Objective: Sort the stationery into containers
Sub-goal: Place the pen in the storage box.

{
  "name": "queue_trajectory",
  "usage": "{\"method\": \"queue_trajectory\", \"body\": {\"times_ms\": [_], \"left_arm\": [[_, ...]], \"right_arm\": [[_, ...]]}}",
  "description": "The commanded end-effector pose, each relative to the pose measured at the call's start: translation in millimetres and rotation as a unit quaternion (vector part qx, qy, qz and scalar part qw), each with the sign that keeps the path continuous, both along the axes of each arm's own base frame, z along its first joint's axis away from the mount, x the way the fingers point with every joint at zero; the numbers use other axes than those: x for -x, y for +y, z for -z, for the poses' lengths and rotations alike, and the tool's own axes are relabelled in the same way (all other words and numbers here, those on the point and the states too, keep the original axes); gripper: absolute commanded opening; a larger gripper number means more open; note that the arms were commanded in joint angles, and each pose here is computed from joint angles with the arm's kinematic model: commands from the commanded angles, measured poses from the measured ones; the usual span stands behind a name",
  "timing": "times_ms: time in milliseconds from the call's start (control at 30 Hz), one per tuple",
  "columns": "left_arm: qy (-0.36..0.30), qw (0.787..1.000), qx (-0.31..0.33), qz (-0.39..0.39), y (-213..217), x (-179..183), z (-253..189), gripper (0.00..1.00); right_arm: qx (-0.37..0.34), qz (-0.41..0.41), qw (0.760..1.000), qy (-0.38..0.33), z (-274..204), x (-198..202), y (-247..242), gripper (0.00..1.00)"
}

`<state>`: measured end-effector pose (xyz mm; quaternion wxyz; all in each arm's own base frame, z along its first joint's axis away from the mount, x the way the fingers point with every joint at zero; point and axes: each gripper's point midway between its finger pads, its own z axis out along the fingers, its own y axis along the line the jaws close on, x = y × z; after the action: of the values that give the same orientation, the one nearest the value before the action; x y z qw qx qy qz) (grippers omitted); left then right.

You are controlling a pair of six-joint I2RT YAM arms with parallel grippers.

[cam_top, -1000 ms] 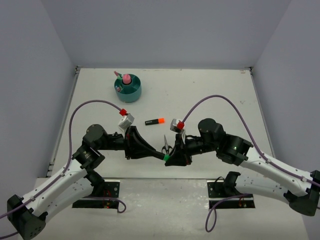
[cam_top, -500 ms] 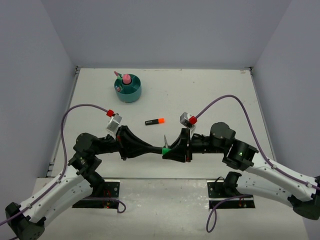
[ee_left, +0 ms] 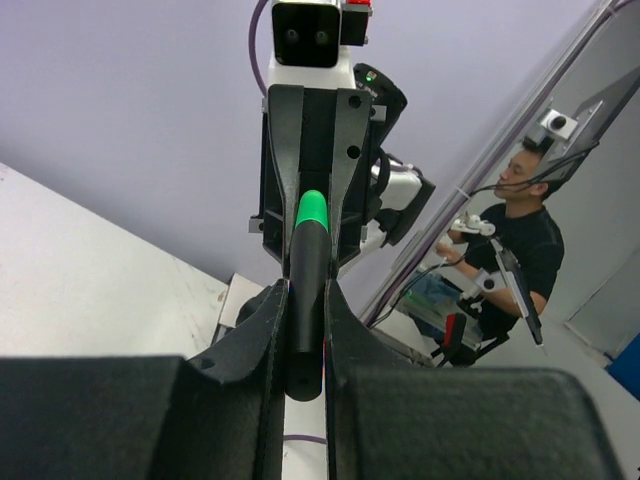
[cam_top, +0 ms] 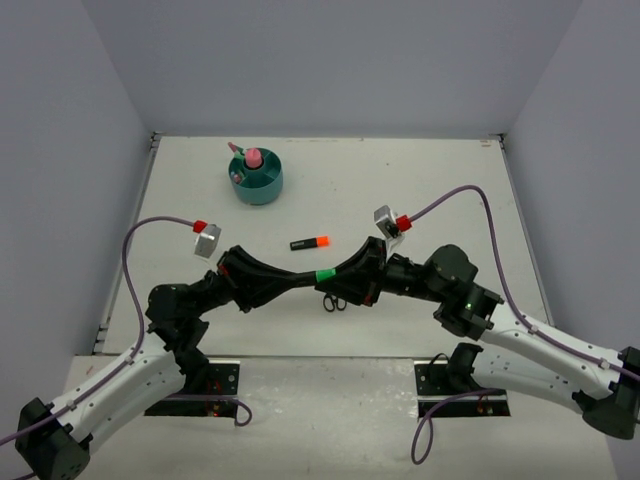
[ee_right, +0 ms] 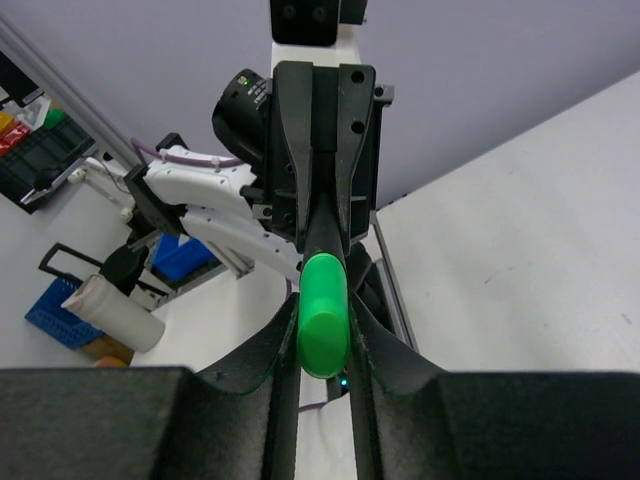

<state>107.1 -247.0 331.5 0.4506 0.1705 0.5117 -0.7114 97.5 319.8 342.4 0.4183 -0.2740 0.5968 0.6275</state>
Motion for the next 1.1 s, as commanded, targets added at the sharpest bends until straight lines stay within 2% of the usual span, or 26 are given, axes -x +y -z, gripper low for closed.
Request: {"method": "queue_trajectory", "body": {"times_ms": [0,100,133,200,267,333,400,467,500,567,633,667,767,833,933,1067], "left_arm": [[0.073,0.997,-0.031,0.002,-6.0,-7.3,34.9,0.0],[0.07,0.997,-0.023,0.002,-3.9,-5.9,29.5,0.0],[0.069,0.997,-0.021,0.002,-3.6,-5.5,28.3,0.0],[0.065,0.998,-0.014,0.004,-2.8,-4.2,24.9,0.0],[0.068,0.998,-0.011,0.008,-3.3,-3.6,25.5,0.0],[0.072,0.997,-0.011,0.009,-3.6,-4.3,26.0,0.0],[0.074,0.997,-0.009,0.007,-3.4,-5.2,26.4,0.0],[0.073,0.997,-0.004,0.006,-2.1,-4.2,24.9,0.0],[0.07,0.998,-0.001,0.006,-1.2,-3.4,23.5,0.0],[0.057,0.998,0.01,0.012,1.4,1.7,17.8,0.0],[0.039,0.999,0.019,0.02,3.6,7.7,11.8,0.0],[0.034,0.999,0.022,0.024,4.4,10.3,10.4,0.0],[0.016,0.999,0.036,0.03,7.7,16.1,3.4,0.0],[0.013,0.999,0.041,0.031,9.2,18.2,1.1,0.0],[0.017,0.999,0.04,0.021,8.8,13.7,1.2,0.0],[0.021,0.999,0.042,0.023,7.1,11.5,1.6,0.0]], "right_arm": [[-0.09,-0.008,0.994,-0.057,-56.7,7.9,-2.4,0.26],[-0.091,0.003,0.994,-0.055,-57.2,5.8,-6.1,0.3],[-0.093,0.009,0.994,-0.053,-57.6,5.0,-7.9,0.34],[-0.096,0.025,0.994,-0.048,-57.5,1.1,-12.0,0.48],[-0.099,0.03,0.994,-0.048,-60.3,0.5,-13.9,0.5],[-0.099,0.033,0.993,-0.046,-61.7,0.1,-14.8,0.43],[-0.097,0.025,0.994,-0.051,-61.6,2.8,-14.7,0.3],[-0.088,0.017,0.995,-0.054,-57.3,5.2,-13.5,0.29],[-0.083,0.014,0.995,-0.054,-55.6,6.2,-13.3,0.33],[-0.068,0.031,0.996,-0.04,-45.8,-0.1,-13.6,0.52],[-0.064,0.055,0.996,-0.027,-37.9,-7.1,-17.1,0.6],[-0.061,0.06,0.996,-0.022,-35.0,-8.6,-18.5,0.61],[-0.048,0.073,0.996,-0.013,-27.4,-12.3,-21.0,0.62],[-0.037,0.076,0.996,-0.011,-20.6,-13.8,-20.3,0.58],[-0.028,0.025,0.999,-0.021,-15.7,2.2,-13.7,0.45],[-0.026,-0.033,0.999,-0.031,-15.5,18.9,-6.8,0.44]]}}
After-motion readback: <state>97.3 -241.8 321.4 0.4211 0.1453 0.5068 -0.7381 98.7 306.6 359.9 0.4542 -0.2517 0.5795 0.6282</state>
